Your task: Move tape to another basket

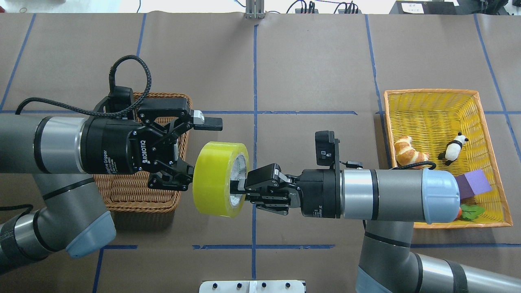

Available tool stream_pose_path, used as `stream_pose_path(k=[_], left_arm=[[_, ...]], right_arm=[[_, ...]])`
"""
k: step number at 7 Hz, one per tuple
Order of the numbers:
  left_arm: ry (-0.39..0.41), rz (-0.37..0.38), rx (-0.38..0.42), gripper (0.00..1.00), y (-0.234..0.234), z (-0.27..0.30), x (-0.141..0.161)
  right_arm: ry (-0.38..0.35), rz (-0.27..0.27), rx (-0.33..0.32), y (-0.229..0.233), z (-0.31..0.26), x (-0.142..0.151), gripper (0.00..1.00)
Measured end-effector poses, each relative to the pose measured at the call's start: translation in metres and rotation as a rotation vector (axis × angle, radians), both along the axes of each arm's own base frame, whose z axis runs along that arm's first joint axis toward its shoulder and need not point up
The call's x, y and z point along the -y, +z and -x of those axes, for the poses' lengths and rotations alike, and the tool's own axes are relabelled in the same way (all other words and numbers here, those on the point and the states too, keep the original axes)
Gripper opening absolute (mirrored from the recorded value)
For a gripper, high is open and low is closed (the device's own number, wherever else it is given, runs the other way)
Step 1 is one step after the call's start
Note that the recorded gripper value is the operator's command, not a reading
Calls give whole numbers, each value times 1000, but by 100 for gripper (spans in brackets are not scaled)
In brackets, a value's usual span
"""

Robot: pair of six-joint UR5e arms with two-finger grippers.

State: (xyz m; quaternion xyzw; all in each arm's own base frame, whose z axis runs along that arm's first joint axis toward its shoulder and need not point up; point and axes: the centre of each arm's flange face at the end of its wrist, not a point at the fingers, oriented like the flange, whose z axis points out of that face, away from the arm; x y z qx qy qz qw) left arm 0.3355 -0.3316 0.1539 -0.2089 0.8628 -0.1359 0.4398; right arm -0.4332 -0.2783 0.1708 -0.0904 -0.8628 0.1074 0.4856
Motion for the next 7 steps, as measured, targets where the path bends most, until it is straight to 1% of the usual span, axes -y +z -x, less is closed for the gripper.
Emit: stream_pose_path(k=[1, 2, 3, 4, 5, 7], left_arm=[[0, 1, 0, 64, 0, 0, 0], [1, 1, 0, 23, 0, -1, 0], [1, 0, 1, 7, 0, -1, -1], [0, -2, 3, 2, 1, -1, -1], [0, -5, 6, 0, 1, -2, -1], [5, -3, 8, 0, 1, -2, -1]], right_arm=[[-1, -1, 2, 0, 0, 0, 9], [-1, -2, 3, -1, 0, -1, 33], [-1, -2, 5, -1, -1, -1, 57], [-2, -3, 7, -1, -1, -1, 94], [-2, -4, 10, -1, -1, -1, 99], [2, -1, 17, -2, -2, -2, 99]])
